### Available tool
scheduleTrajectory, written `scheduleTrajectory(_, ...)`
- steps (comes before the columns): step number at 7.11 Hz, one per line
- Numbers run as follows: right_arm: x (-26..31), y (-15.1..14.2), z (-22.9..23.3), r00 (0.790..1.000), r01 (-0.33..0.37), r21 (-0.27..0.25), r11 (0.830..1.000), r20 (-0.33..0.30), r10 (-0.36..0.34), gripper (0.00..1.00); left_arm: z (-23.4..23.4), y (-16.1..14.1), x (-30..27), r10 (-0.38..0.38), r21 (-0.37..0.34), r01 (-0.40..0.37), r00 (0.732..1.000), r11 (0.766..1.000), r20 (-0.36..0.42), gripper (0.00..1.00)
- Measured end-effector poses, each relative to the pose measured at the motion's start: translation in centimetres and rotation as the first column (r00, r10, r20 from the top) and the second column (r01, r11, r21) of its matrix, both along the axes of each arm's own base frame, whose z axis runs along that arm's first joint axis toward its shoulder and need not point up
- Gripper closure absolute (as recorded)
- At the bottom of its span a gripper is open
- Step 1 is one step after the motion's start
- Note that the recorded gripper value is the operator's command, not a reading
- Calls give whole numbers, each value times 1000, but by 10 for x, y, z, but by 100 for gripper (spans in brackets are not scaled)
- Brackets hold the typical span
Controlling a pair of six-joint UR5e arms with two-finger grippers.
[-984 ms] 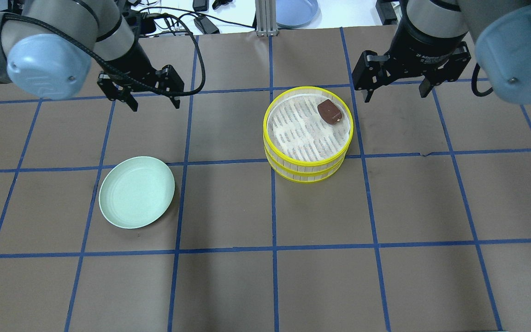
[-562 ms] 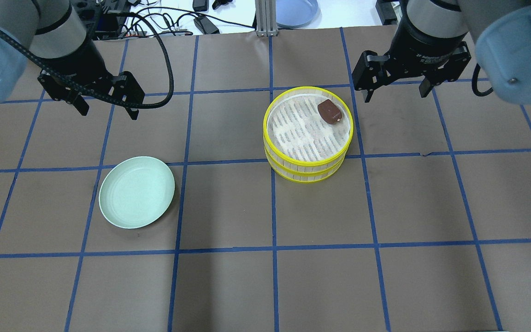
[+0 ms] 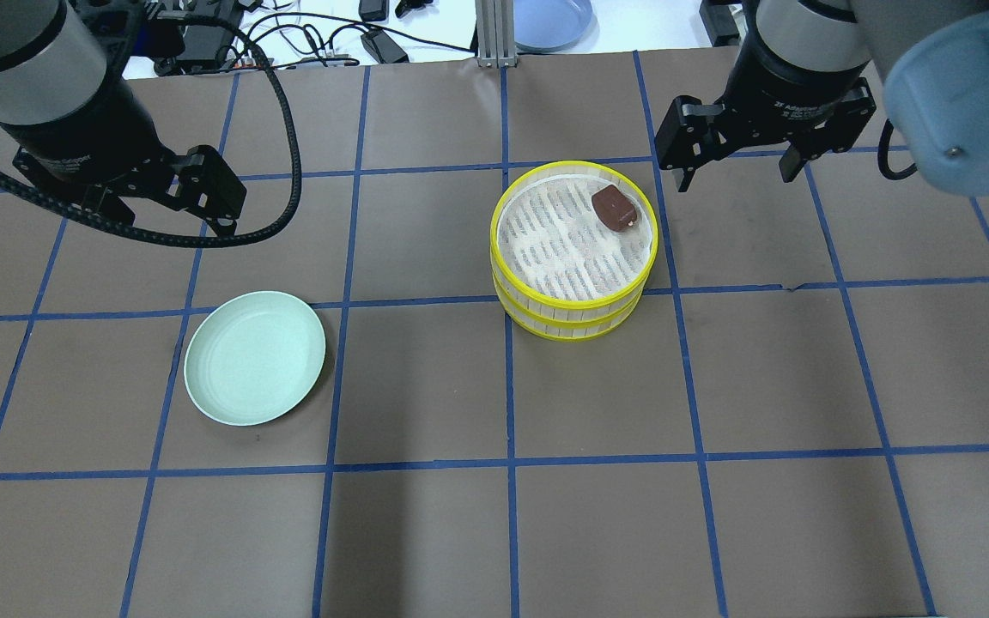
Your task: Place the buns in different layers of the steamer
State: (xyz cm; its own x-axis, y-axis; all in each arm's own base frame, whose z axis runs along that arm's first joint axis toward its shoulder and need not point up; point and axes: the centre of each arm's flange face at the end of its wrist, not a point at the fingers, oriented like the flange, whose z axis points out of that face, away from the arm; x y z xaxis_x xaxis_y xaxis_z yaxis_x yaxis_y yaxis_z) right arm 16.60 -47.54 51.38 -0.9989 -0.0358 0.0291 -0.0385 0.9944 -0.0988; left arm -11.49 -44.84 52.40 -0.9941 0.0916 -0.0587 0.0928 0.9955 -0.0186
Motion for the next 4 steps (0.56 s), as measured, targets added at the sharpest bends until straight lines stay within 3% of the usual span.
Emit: scheduleTrajectory(4, 0, 0, 0, 1000, 0, 3, 1000, -1, 0, 0, 3, 8, -6, 7, -8, -7, 1000, 1000, -16, 0)
